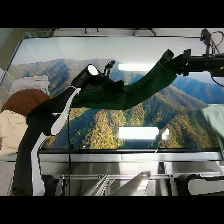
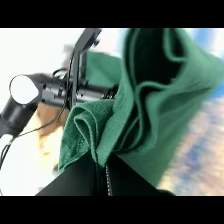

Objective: Fold the shirts.

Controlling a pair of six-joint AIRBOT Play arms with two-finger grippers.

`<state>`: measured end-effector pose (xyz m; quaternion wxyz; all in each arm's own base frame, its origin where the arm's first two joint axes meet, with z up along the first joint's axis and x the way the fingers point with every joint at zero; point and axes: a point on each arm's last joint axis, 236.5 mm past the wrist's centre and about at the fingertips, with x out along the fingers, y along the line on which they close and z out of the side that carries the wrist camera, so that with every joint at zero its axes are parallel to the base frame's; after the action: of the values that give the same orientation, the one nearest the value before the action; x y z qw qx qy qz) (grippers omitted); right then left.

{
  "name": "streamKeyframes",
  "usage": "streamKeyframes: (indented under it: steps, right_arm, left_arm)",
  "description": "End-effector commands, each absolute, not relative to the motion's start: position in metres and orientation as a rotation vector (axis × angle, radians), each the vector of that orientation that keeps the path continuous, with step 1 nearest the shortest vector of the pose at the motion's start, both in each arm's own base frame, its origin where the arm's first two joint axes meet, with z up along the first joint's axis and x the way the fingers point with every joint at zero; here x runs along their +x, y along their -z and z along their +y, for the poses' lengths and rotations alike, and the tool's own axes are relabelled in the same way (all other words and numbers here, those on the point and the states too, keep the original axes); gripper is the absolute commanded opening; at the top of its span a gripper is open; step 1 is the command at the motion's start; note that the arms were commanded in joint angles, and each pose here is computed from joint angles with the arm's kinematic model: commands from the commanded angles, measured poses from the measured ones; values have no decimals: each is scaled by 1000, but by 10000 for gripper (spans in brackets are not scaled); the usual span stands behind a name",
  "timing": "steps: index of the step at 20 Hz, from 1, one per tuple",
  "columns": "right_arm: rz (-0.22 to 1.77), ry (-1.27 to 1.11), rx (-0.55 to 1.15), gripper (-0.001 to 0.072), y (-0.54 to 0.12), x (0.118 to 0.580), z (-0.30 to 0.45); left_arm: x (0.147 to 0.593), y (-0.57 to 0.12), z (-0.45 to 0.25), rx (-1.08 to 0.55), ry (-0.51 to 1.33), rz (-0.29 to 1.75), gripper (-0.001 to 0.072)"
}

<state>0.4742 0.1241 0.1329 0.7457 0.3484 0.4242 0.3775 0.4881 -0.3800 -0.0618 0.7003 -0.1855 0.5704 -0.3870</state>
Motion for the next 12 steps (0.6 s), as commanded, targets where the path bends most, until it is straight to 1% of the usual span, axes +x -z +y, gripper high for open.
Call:
streamKeyframes:
  steps: [1,3,5,7,9,12]
  right_arm:
    - [921,-916,741,16,-144,468,179]
    - [898,-922,704,15,-143,471,218]
    - [855,-924,671,15,-141,474,266]
    - [829,-932,644,16,-132,476,316]
    - [832,-967,618,16,-114,472,379]
    - [870,-999,603,15,-65,471,462]
  left_arm:
    - [493,-38,-365,-535,993,1148,2]
    - [506,-115,-318,-555,1012,1007,2]
    - [518,-181,-255,-557,955,866,2]
    - [522,-228,-193,-554,877,754,3]
    - [515,-252,-147,-543,825,712,4]
    - [503,-258,-109,-533,794,725,21]
